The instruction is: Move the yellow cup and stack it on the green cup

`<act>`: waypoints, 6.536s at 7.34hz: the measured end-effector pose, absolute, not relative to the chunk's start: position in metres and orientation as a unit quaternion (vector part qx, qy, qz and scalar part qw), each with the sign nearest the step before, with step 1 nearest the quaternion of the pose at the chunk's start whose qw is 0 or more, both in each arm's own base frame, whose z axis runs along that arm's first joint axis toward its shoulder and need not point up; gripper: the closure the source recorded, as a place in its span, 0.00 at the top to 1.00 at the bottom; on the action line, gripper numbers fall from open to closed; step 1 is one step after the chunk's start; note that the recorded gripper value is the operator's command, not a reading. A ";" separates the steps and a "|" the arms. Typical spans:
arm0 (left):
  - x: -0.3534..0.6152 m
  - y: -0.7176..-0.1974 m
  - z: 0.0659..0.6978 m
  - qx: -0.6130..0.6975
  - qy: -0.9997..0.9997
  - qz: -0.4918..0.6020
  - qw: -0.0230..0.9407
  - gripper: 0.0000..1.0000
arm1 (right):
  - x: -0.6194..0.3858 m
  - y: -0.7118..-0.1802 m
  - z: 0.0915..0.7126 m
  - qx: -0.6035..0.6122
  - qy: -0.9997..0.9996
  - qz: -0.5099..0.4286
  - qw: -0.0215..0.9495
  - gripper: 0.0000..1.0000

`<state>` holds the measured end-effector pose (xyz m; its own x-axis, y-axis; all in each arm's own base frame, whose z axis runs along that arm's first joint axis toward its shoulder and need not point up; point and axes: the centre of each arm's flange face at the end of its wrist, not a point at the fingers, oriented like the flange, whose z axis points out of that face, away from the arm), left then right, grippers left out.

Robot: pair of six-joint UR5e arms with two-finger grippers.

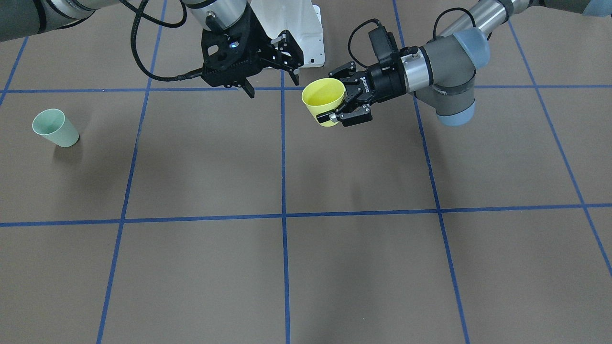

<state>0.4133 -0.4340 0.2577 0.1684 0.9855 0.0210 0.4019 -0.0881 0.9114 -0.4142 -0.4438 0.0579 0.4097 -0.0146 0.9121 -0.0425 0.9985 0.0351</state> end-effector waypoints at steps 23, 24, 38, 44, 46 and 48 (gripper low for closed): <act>0.427 -0.410 0.273 0.648 0.554 0.361 0.377 0.37 | -0.491 -0.393 0.064 0.041 -0.517 -0.019 0.855 0.00; 0.429 -0.409 0.272 0.647 0.555 0.362 0.377 0.40 | -0.493 -0.393 0.065 0.043 -0.516 -0.019 0.855 0.00; 0.438 -0.400 0.271 0.647 0.565 0.363 0.362 0.99 | -0.458 -0.397 0.060 0.072 -0.528 -0.030 0.845 0.00; 0.437 -0.405 0.273 0.653 0.557 0.345 0.379 0.99 | -0.407 -0.441 0.107 0.073 -0.508 0.003 0.858 0.00; 0.434 -0.414 0.269 0.665 0.552 0.307 0.399 0.98 | -0.366 -0.470 0.129 0.088 -0.497 0.017 0.863 0.00; 0.427 -0.429 0.272 0.659 0.553 0.245 0.446 0.98 | -0.318 -0.503 0.149 0.098 -0.486 0.051 0.867 0.00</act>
